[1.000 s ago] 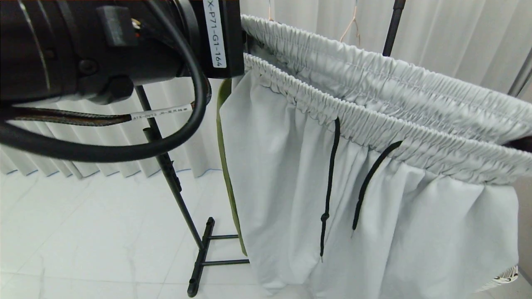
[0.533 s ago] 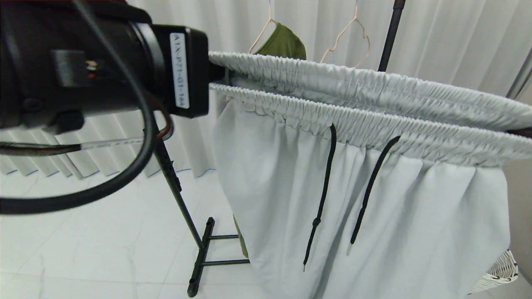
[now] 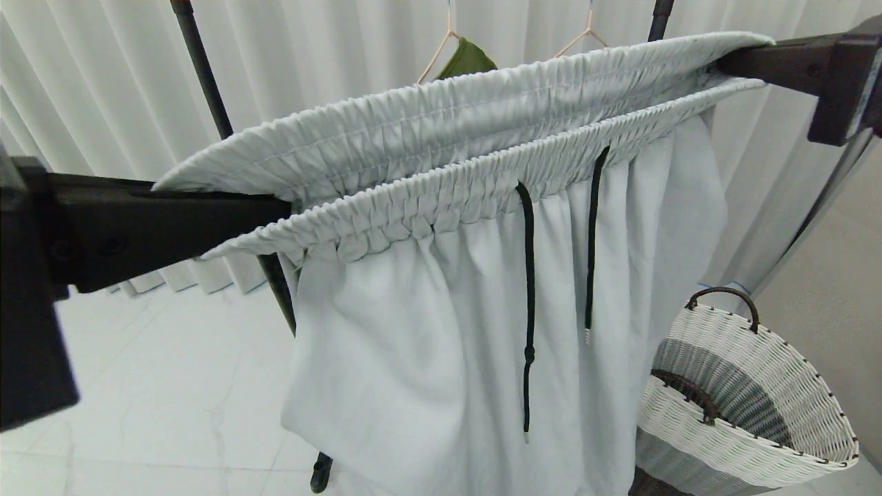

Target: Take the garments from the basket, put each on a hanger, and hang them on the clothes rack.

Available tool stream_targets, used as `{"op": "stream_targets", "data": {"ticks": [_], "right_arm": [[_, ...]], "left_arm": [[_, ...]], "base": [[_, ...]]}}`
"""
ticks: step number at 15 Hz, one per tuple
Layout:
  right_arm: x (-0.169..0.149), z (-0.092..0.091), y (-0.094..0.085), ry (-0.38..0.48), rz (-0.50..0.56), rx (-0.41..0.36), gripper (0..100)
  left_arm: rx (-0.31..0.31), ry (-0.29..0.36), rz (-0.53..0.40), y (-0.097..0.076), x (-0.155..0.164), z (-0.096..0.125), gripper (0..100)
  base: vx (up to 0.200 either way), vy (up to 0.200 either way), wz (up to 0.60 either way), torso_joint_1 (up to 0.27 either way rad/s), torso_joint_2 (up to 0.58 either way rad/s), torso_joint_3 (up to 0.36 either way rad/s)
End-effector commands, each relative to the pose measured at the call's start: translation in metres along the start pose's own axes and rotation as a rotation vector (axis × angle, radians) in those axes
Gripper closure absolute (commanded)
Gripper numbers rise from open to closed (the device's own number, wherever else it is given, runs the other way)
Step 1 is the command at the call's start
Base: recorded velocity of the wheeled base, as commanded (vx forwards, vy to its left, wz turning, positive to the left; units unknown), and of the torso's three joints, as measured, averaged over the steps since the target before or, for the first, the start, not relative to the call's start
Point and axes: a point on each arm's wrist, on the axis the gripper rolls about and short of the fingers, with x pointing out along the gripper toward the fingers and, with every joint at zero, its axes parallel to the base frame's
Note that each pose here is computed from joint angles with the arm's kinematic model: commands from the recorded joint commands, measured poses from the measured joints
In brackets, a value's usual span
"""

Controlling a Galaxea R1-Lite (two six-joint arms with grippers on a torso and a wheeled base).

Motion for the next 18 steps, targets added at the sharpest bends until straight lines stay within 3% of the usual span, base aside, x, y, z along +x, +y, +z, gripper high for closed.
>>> {"op": "stream_targets", "data": {"ticks": [1, 6, 9, 11, 13, 16, 18], "right_arm": [[0.019, -0.006, 0.004, 0.031, 0.006, -0.003, 100], [0.015, -0.009, -0.001, 0.043, -0.018, 0.002, 100], [0.009, -0.002, -0.015, 0.044, -0.074, 0.0, 100], [-0.007, 0.004, -0.02, 0.054, -0.084, -0.001, 100], [-0.026, 0.004, -0.022, 0.075, -0.086, 0.0, 100], [-0.052, -0.017, -0.018, 0.16, -0.07, 0.01, 100], [-0.052, -0.012, -0.019, 0.14, -0.074, 0.01, 100]], "left_arm": [[0.023, -0.035, -0.126, -0.011, -0.017, 0.0, 100], [0.029, -0.016, -0.098, -0.011, -0.011, -0.002, 100], [0.047, -0.015, 0.093, 0.008, 0.016, 0.011, 100], [0.04, -0.08, 0.186, 0.016, 0.04, 0.028, 100], [0.021, -0.108, 0.199, 0.014, 0.056, 0.03, 100], [0.042, -0.066, 0.164, 0.004, 0.065, 0.015, 100], [0.044, -0.086, 0.165, 0.003, 0.067, 0.019, 100]], "base": [[0.0, 0.0, 0.0, 0.0, 0.0, 0.0], [0.0, 0.0, 0.0, 0.0, 0.0, 0.0], [0.0, 0.0, 0.0, 0.0, 0.0, 0.0], [0.0, 0.0, 0.0, 0.0, 0.0, 0.0], [0.0, 0.0, 0.0, 0.0, 0.0, 0.0], [0.0, 0.0, 0.0, 0.0, 0.0, 0.0], [0.0, 0.0, 0.0, 0.0, 0.0, 0.0]]}}
